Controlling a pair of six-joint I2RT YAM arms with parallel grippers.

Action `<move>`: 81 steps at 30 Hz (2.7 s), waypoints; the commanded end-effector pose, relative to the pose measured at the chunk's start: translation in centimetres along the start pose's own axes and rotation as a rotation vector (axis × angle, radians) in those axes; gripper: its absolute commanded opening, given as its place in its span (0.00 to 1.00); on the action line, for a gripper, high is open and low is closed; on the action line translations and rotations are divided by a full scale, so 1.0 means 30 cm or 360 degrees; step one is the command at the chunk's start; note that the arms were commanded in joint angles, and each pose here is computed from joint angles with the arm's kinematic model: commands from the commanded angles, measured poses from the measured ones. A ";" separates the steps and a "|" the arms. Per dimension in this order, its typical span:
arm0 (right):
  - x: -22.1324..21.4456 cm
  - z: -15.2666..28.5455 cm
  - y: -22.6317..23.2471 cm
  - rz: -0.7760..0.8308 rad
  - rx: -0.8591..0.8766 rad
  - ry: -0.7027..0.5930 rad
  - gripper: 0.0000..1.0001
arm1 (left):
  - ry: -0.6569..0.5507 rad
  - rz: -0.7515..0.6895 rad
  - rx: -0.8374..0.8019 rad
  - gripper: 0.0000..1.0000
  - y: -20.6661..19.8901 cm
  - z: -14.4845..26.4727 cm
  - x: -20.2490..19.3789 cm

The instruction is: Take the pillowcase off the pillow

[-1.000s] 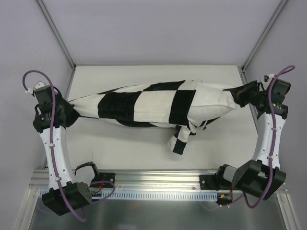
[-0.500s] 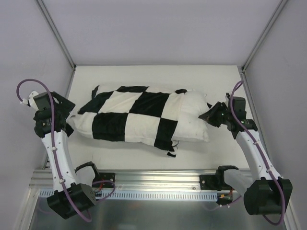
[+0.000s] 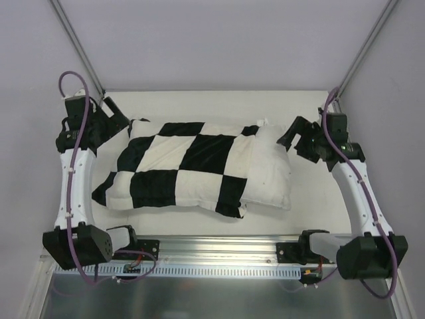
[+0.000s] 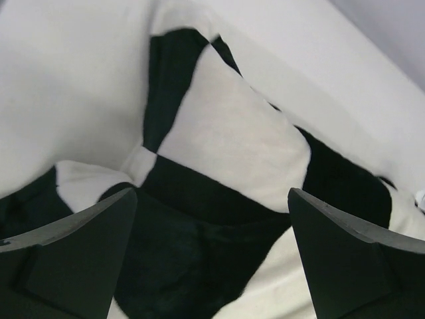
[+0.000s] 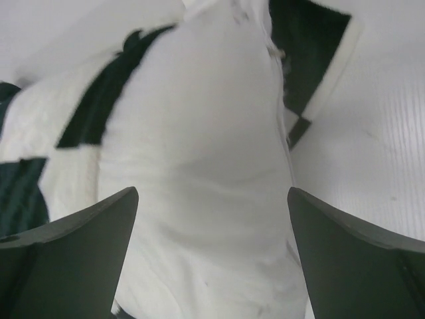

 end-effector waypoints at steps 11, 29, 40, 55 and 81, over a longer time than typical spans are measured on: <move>0.161 -0.288 0.168 -0.0255 0.0329 0.0250 0.90 | 0.0455 0.0028 0.0114 0.99 -0.068 -0.370 -0.066; 0.184 -0.217 0.233 -0.0135 0.0473 0.0129 0.01 | 0.0994 0.0027 -0.0139 0.00 -0.123 -0.396 -0.318; 0.328 -0.021 0.107 -0.0170 0.0224 -0.0211 0.01 | 0.0407 0.0165 -0.0311 0.00 -0.150 -0.099 0.062; 0.377 0.222 -0.196 -0.0458 -0.0181 -0.0452 0.01 | 0.0314 0.0311 -0.0282 0.00 -0.031 -0.032 0.145; 0.425 0.189 -0.270 -0.0593 -0.0075 -0.0415 0.04 | 0.0293 0.0411 -0.0148 0.00 0.017 -0.084 0.170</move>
Point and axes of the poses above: each gripper's point midway between its finger pads, its own z axis back along the fingers, its own y axis along the line the jaws close on, x = y × z, the point moved 1 cm from there along z, back along the fingers, and after that the axes turned 13 degrees about z, right-handed, at the moved point
